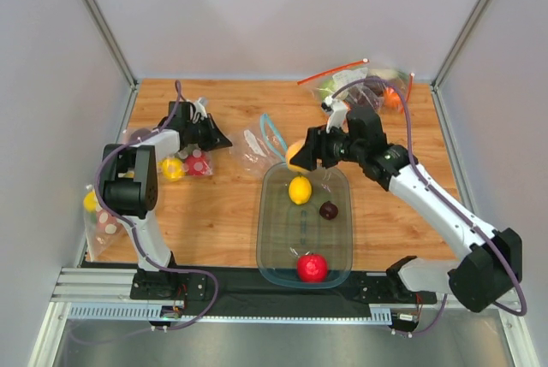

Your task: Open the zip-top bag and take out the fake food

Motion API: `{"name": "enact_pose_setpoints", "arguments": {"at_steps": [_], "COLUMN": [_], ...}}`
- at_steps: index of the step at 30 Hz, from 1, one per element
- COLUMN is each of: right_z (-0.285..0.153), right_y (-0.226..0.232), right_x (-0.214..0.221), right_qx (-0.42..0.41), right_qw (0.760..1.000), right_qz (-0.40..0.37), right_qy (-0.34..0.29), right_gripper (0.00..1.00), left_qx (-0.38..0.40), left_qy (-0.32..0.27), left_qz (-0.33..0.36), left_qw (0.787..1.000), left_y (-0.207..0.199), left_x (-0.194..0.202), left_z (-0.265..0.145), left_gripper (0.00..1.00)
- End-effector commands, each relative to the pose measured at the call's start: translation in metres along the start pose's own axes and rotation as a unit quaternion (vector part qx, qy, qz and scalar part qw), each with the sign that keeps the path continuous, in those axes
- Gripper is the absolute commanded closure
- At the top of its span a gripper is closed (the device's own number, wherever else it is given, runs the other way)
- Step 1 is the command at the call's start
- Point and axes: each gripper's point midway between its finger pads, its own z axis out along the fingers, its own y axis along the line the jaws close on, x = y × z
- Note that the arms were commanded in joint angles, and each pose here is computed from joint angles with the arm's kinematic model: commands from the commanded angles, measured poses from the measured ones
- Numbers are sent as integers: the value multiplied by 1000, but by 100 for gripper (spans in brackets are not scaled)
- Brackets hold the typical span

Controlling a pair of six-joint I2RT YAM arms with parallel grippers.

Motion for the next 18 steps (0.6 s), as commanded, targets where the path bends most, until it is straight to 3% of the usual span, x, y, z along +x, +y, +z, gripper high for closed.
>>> {"name": "enact_pose_setpoints", "arguments": {"at_steps": [1, 7, 10, 13, 14, 17, 18], "right_z": [-13, -18, -15, -12, -11, -7, -6], "right_y": [-2, -3, -10, -15, -15, -12, -10], "right_x": [50, 91, 108, 114, 113, 112, 107], "right_qx": [27, 52, 62, 68, 68, 56, 54], "right_qw": [998, 994, 991, 989, 989, 989, 989], "right_qz": [-12, -11, -6, -8, -9, -11, -14], "right_qy": [58, 94, 117, 128, 129, 138, 134], "right_gripper": [74, 74, 69, 55, 43, 24, 23], "left_qx": [14, 11, 7, 5, 4, 1, 1], "left_qy": [-44, -57, -53, -52, -51, -47, -47], "left_qz": [31, 34, 35, 38, 37, 40, 40], "left_qw": [998, 998, 998, 998, 998, 998, 998], "left_y": [-26, -27, -26, -25, -24, -24, -24], "left_x": [-35, -43, -43, -42, -41, -41, -41], "left_z": [-20, -27, -27, -28, -27, -27, -28], "left_gripper": [100, 100, 100, 100, 100, 100, 100]}}
